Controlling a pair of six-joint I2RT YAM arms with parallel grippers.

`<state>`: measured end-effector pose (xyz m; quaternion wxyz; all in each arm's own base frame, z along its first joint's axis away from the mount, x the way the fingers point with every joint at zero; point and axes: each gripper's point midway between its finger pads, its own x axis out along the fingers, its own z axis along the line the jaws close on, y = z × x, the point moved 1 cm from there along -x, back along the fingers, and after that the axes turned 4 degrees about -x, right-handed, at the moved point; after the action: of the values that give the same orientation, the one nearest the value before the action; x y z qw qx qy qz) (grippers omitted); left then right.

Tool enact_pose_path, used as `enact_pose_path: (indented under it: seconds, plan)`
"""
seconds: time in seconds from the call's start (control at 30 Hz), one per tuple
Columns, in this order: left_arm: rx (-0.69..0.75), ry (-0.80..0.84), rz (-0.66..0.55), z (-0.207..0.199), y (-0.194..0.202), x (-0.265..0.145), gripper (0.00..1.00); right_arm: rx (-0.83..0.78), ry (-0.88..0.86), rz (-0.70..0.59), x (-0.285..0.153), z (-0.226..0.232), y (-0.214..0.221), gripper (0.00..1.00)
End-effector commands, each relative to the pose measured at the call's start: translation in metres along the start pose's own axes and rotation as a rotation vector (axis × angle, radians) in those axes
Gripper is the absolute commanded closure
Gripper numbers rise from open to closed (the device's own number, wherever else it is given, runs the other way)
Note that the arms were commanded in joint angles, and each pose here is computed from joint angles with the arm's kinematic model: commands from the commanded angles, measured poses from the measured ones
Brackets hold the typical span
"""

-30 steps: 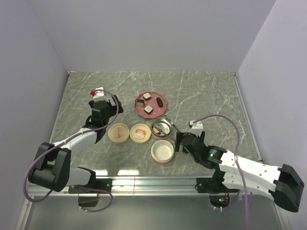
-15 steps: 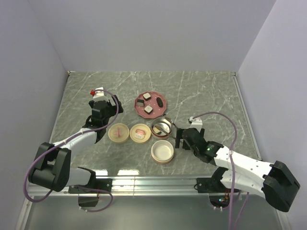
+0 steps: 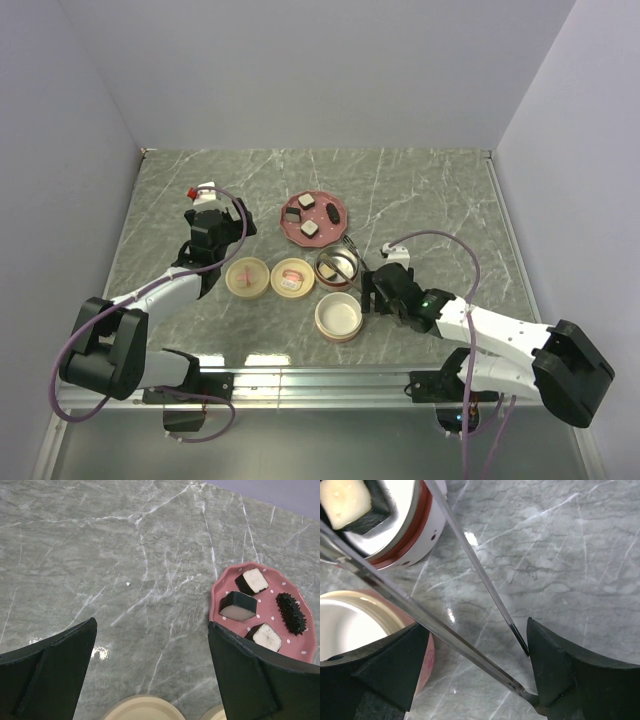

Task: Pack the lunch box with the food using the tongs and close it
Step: Grab the clamp with the right arm

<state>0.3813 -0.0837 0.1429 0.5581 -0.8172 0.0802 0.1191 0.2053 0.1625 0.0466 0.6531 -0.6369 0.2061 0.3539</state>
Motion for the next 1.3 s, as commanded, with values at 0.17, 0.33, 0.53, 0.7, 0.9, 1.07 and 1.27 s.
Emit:
enact_pose_path:
  seconds: [0.17,0.33,0.53,0.7,0.9,1.07,1.27]
  plan:
    - [-0.038,0.037,-0.062,-0.013,-0.024,0.003,0.01,0.01,-0.068,-0.01,-0.012,0.018,-0.007,0.19]
    - [-0.041,0.041,-0.067,-0.013,-0.025,0.001,0.0,-0.01,-0.028,0.056,-0.005,0.019,0.01,0.19]
    - [-0.043,0.041,-0.071,-0.013,-0.026,0.0,0.0,-0.014,0.017,0.081,-0.004,0.018,0.018,0.21]
    - [-0.042,0.043,-0.067,-0.013,-0.025,0.001,0.01,-0.011,0.029,0.1,-0.006,0.017,0.025,0.33]
    - [-0.044,0.047,-0.068,-0.014,-0.026,0.0,0.01,-0.006,0.05,0.101,-0.007,0.015,0.026,0.46]
    - [-0.045,0.049,-0.069,-0.014,-0.026,0.0,0.01,0.002,0.034,0.029,-0.016,0.018,0.009,0.47]
    - [-0.044,0.047,-0.068,-0.014,-0.027,0.001,0.0,0.004,0.014,-0.05,-0.025,0.023,-0.016,0.49]
